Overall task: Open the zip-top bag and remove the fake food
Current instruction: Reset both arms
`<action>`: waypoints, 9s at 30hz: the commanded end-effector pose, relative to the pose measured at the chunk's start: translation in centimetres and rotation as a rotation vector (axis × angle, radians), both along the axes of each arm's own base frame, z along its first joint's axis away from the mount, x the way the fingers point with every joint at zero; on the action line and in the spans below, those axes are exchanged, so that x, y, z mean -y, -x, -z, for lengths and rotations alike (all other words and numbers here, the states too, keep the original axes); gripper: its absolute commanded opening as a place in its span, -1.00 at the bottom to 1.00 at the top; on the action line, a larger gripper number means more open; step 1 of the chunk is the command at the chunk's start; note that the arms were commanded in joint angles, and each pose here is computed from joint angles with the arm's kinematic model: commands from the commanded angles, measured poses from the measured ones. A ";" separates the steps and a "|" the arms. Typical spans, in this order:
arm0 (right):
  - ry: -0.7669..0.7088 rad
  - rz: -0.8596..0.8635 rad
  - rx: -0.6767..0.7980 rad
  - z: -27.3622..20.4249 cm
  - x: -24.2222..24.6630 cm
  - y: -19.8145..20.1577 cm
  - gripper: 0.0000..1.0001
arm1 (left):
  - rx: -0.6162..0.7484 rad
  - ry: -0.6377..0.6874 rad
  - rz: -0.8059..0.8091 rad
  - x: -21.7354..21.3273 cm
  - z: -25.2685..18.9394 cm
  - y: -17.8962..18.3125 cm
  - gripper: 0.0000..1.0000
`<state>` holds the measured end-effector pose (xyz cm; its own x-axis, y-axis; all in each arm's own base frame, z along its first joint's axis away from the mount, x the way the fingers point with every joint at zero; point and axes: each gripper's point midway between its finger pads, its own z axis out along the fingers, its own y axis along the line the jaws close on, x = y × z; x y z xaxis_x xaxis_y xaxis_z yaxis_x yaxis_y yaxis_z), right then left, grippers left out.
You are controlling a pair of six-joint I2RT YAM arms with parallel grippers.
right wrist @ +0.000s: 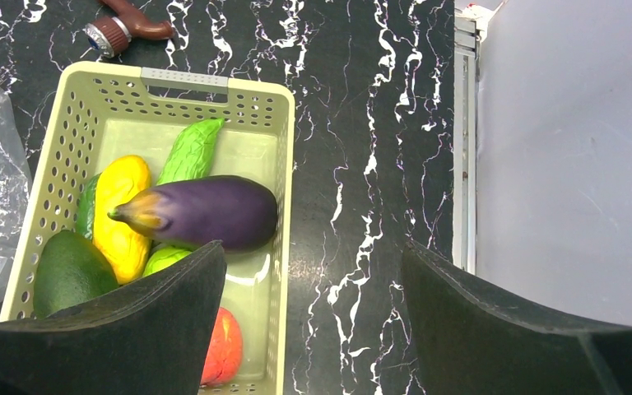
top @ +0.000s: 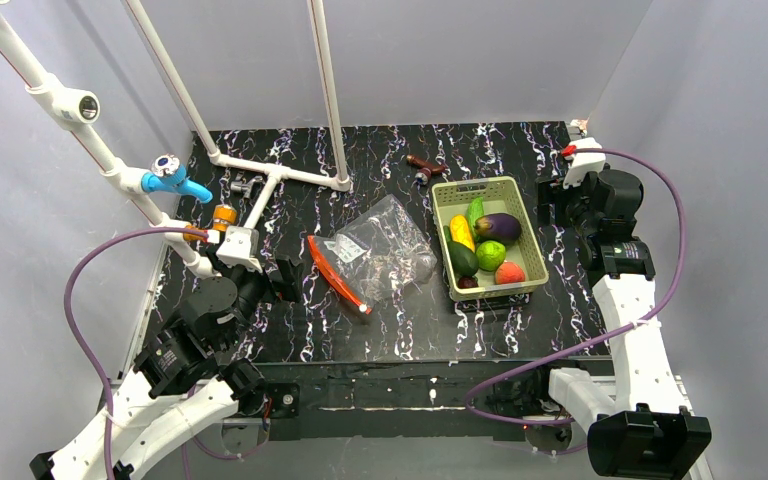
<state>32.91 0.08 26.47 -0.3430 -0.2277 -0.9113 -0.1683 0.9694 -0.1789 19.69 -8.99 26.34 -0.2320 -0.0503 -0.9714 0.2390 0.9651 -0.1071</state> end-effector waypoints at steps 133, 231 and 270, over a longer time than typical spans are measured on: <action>-0.072 -0.187 -0.015 0.2 -3.6 1.8 0.67 | 0.080 0.143 0.187 5.0 -1.0 -3.3 0.99; -0.166 -0.456 0.046 -1.7 -8.2 2.6 0.67 | 0.056 0.069 0.143 3.6 0.7 -3.1 0.99; -0.165 -0.450 0.043 -1.6 -8.1 2.5 0.67 | 0.045 0.051 0.137 3.4 1.3 -3.2 0.99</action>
<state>30.13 7.91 27.02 -0.2543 -0.1932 -0.9476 -0.5605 0.8280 -0.0184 22.72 -12.79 25.57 -0.1895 -0.0881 -0.9779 0.3895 0.9075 -0.1573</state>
